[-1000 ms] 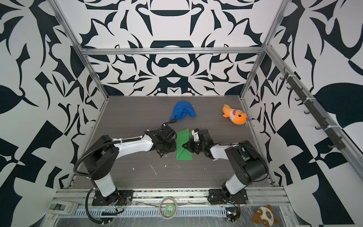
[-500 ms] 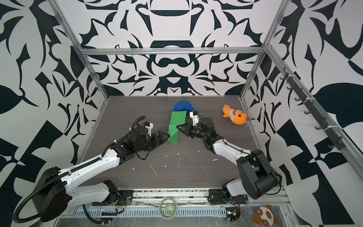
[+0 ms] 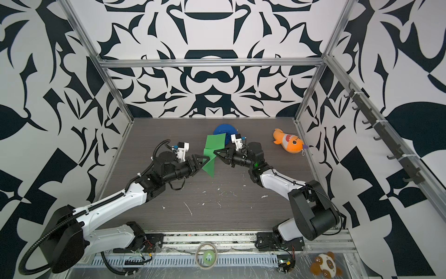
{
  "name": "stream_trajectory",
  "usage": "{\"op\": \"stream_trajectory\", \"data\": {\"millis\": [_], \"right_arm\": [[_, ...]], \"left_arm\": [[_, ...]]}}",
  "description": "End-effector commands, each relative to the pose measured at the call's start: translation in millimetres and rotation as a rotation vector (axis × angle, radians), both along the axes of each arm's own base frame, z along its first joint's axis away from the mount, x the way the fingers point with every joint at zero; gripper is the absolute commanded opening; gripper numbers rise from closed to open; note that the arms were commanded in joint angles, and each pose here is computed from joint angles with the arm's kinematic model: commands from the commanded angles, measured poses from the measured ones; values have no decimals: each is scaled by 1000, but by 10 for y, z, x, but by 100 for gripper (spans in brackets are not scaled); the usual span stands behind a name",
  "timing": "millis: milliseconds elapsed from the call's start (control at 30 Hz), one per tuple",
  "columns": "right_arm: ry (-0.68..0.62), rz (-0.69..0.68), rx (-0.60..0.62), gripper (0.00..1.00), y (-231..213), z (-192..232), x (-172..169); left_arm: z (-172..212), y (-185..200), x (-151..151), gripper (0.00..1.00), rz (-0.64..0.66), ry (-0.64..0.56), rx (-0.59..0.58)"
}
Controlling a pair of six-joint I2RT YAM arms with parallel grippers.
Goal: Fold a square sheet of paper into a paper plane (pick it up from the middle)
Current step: 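Lift the green strip off the table with both grippers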
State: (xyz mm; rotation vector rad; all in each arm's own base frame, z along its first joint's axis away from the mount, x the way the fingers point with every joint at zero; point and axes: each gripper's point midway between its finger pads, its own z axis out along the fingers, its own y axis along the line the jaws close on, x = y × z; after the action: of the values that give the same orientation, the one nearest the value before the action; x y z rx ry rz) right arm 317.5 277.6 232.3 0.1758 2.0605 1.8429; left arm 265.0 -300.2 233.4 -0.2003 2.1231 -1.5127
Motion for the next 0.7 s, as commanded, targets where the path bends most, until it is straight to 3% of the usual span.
{"op": "stream_trajectory", "data": {"millis": [0, 267, 667], "right_arm": [[-67, 19, 47, 0, 42, 296, 14], [-36, 10, 30, 0, 34, 198, 22], [-35, 15, 4, 0, 26, 95, -4]], "left_arm": [[94, -47, 11, 51, -23, -27, -46], [39, -46, 25, 31, -27, -19, -37], [-75, 37, 73, 15, 2, 10, -6]]}}
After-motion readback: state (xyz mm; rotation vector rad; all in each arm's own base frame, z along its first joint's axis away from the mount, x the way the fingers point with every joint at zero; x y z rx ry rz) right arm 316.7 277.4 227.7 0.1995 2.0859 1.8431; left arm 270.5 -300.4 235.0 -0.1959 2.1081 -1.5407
